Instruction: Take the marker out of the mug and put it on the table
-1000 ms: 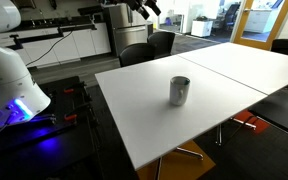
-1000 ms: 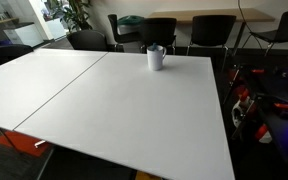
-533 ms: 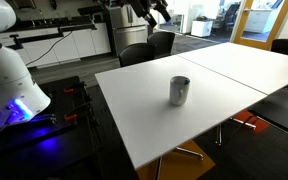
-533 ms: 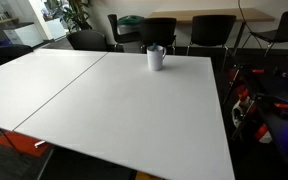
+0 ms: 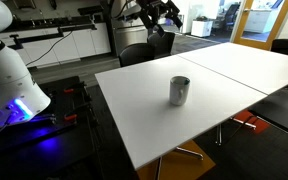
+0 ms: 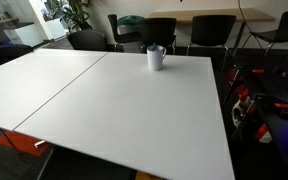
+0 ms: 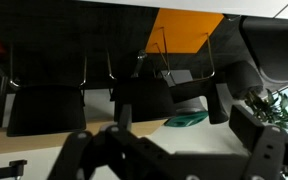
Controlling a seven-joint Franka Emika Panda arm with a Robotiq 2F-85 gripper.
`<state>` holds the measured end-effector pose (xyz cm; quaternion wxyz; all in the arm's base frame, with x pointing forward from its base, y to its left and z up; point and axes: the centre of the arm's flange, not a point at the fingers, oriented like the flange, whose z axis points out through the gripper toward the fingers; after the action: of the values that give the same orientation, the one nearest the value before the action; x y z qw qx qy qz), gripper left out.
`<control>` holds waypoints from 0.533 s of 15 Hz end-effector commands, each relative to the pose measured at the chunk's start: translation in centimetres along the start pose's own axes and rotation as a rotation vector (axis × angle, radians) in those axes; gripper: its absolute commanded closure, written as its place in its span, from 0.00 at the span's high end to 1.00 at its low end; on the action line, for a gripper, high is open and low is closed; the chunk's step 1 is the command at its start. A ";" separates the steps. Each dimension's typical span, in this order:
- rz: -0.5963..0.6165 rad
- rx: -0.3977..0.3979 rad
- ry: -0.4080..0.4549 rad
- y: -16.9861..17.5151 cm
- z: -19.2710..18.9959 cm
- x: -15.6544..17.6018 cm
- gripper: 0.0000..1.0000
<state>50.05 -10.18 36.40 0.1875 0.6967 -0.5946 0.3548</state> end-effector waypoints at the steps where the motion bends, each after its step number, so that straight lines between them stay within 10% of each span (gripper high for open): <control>1: 0.070 -0.056 0.073 -2.0 2.0 -3.1 1.00; 8: 0.084 -0.115 0.069 -1.9 4.8 -7.9 1.00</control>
<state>51.83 -7.53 29.22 0.2271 0.6552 -0.6312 0.3473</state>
